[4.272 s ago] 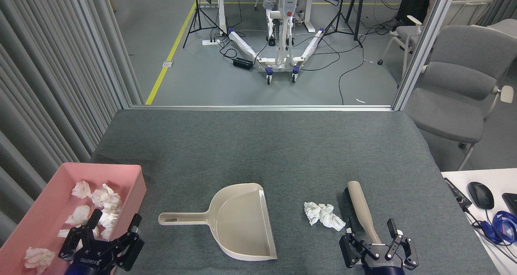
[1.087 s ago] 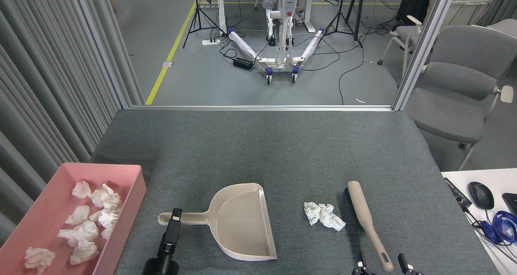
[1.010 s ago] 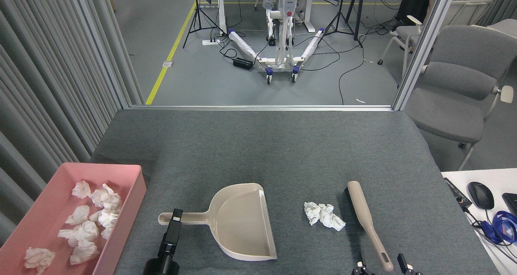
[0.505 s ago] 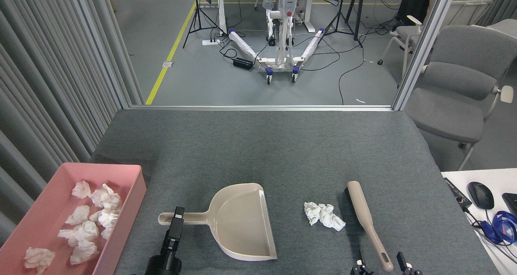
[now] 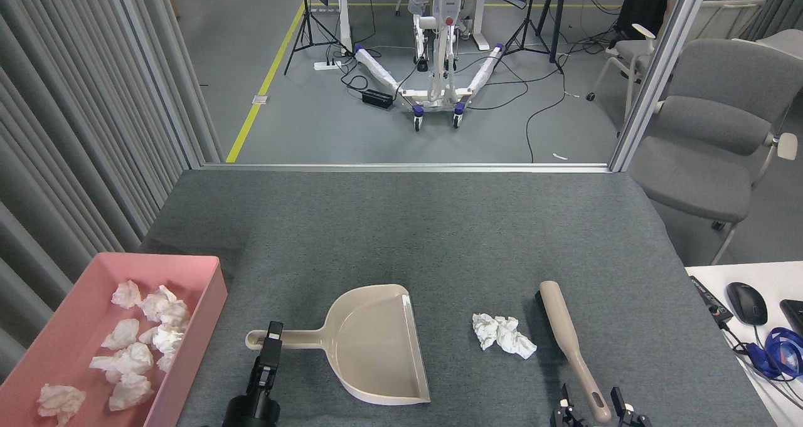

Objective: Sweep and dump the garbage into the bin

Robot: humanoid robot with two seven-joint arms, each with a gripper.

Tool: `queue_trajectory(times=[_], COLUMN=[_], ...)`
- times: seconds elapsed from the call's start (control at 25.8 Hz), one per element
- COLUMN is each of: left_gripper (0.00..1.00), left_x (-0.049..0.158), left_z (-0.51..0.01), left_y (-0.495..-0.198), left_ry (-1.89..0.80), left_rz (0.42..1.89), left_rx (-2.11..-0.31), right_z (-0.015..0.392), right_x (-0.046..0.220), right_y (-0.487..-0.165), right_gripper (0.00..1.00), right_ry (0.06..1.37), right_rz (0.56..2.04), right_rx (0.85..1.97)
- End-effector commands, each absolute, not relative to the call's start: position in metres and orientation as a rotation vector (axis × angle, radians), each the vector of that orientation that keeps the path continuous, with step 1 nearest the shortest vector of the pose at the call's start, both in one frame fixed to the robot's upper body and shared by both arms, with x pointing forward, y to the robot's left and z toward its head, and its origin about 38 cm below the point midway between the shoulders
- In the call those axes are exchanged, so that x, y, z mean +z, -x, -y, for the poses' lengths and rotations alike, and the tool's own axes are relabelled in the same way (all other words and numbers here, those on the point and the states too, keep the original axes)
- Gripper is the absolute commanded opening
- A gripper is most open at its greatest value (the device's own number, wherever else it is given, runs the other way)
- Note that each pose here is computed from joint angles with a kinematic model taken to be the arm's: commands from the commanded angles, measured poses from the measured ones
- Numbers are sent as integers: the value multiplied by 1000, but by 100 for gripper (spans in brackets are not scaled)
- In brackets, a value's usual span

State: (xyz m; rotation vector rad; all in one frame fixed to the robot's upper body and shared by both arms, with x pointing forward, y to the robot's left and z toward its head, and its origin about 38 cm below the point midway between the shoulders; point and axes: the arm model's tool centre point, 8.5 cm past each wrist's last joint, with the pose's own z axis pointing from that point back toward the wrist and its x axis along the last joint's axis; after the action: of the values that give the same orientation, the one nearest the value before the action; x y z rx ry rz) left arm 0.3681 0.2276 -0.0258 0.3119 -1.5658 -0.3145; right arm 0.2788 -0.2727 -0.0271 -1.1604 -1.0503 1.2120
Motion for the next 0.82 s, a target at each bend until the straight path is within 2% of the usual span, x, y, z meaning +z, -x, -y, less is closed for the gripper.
queue_trajectory(times=[0.0,0.16,0.5,0.7,0.78], left_gripper=[52,40,20,7,6], left_x=[-27,-27,-30,-31,-31], left_z=[-228,-228,-227,-226,-226], left_y=[-367,-367,-364,-363,-363], left_ry=[-310,-310,-312,-315,-320], left_rz=[1566,1572,1581,1586,1587], left_rx=[-315,-315,-342,-362,-371], right_z=[273,273,270,270,269], right_x=[-24,-24,-25,-24,-25], right_y=[-283,-284,-283,-283,-280], right_gripper=[59,43,2,0,0], right_ry=[1170,1171,1144,1143,1129], right_rz=[1056,1058,1087,1095,1104], right_rx=[1211,1212,1239,1243,1250])
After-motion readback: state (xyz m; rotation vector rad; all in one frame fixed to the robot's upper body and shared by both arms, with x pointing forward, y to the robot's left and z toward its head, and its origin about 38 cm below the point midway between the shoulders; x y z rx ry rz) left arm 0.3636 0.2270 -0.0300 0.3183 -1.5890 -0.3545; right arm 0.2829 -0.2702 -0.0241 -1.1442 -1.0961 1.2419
